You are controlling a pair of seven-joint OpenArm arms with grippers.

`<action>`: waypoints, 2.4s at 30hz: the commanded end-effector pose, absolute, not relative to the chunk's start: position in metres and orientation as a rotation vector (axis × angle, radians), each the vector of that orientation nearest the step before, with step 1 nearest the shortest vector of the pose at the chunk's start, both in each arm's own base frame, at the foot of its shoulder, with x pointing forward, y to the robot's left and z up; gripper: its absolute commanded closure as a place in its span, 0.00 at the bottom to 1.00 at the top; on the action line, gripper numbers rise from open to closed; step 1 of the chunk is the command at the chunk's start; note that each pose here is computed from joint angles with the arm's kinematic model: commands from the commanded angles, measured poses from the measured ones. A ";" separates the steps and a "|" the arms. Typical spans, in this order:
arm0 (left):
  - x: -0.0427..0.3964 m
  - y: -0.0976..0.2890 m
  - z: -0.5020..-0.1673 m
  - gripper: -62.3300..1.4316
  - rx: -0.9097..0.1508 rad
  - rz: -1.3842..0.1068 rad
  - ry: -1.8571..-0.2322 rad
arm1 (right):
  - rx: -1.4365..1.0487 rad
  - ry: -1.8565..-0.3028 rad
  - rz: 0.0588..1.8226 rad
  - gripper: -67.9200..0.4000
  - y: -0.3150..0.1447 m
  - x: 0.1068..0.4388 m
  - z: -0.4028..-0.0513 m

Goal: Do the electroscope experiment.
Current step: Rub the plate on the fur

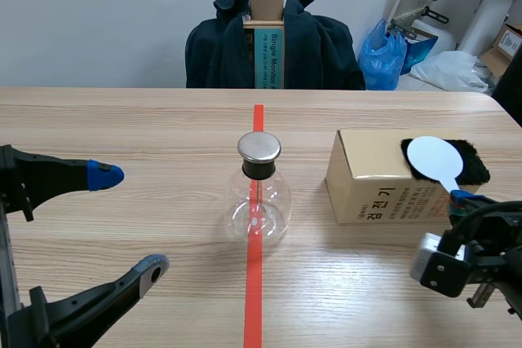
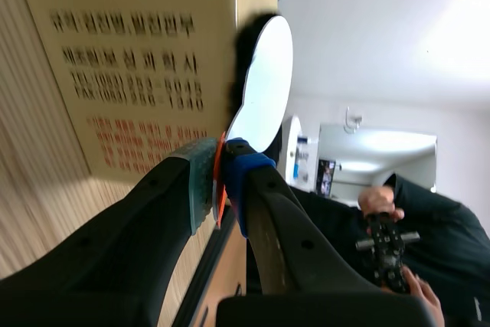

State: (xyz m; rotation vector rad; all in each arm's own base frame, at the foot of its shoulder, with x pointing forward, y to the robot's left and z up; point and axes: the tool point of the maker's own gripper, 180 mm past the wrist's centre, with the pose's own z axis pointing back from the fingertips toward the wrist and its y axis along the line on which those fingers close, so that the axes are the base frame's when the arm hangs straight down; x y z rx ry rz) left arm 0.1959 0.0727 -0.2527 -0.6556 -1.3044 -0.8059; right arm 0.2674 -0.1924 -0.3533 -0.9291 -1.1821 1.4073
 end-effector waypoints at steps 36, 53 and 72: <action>0.197 0.070 -0.247 0.00 -0.675 -0.790 -1.328 | -0.993 -1.140 1.368 0.98 -0.206 0.278 -0.346; 0.197 0.070 -0.247 0.00 -0.675 -0.790 -1.328 | -1.195 -1.185 1.220 0.98 -0.235 0.299 -0.280; 0.196 0.070 -0.247 0.00 -0.675 -0.790 -1.328 | -1.434 -1.438 0.972 0.98 -0.244 0.306 -0.145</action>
